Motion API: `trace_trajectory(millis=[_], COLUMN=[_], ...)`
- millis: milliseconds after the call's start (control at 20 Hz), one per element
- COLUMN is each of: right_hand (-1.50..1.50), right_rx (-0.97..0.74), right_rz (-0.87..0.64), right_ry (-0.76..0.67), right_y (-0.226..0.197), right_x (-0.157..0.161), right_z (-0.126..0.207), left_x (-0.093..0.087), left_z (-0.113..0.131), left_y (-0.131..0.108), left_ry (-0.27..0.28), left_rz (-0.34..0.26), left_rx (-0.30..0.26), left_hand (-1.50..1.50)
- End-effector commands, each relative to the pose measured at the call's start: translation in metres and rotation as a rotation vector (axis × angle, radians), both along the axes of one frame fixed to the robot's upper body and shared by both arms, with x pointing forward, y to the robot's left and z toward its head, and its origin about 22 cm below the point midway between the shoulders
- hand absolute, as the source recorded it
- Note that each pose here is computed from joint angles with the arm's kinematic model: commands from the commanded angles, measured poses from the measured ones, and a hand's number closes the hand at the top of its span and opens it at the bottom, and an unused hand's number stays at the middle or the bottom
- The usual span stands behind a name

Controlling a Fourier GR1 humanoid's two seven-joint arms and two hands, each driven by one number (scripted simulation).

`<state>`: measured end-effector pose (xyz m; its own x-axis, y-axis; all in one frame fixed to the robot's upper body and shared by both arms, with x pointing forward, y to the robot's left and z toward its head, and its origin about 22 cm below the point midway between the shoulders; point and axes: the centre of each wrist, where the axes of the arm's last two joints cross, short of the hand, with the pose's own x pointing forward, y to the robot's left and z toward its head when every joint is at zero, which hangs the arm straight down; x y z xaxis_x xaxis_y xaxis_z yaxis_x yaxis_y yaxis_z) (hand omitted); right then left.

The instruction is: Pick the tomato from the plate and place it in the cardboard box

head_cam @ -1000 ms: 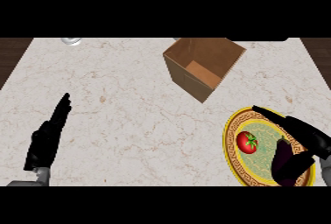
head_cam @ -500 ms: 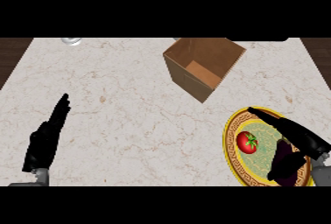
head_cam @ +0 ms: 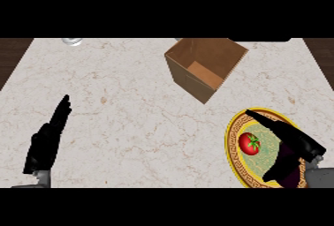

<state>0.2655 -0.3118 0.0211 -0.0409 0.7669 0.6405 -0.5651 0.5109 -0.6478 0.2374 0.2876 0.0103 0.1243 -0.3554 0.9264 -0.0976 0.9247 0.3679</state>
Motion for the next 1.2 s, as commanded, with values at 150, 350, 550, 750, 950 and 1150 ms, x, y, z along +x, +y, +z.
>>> trace_trajectory(millis=[150, 350, 550, 750, 950, 1150], right_hand=[-1.5, -1.5, -1.5, 1.5, 1.5, 1.5], right_rx=[-0.009, -0.028, -0.028, -0.001, -0.072, -0.076], right_rz=[0.01, 0.032, 0.037, 0.06, -0.03, -0.048], right_ry=[-0.003, 0.006, 0.034, 0.043, -0.171, -0.248], right_y=[0.009, 0.009, 0.021, 0.021, 0.005, 0.016], right_x=[0.009, 0.009, 0.018, -0.004, -0.003, 0.005], right_z=[0.001, -0.023, -0.017, -0.031, -0.034, -0.028], left_x=[0.01, 0.002, -0.004, 0.0, -0.011, 0.008], left_z=[-0.007, 0.001, 0.011, -0.008, -0.006, -0.004], left_y=[-0.002, 0.021, -0.002, -0.002, -0.006, -0.007], left_ry=[-0.001, 0.003, 0.011, -0.008, 0.004, -0.01], left_rz=[0.0, -0.025, 0.0, -0.008, -0.024, -0.007], left_rx=[0.004, -0.011, -0.008, -0.009, 0.007, 0.009], left_hand=[0.0, 0.0, 0.0, 0.0, 0.0, 0.0])
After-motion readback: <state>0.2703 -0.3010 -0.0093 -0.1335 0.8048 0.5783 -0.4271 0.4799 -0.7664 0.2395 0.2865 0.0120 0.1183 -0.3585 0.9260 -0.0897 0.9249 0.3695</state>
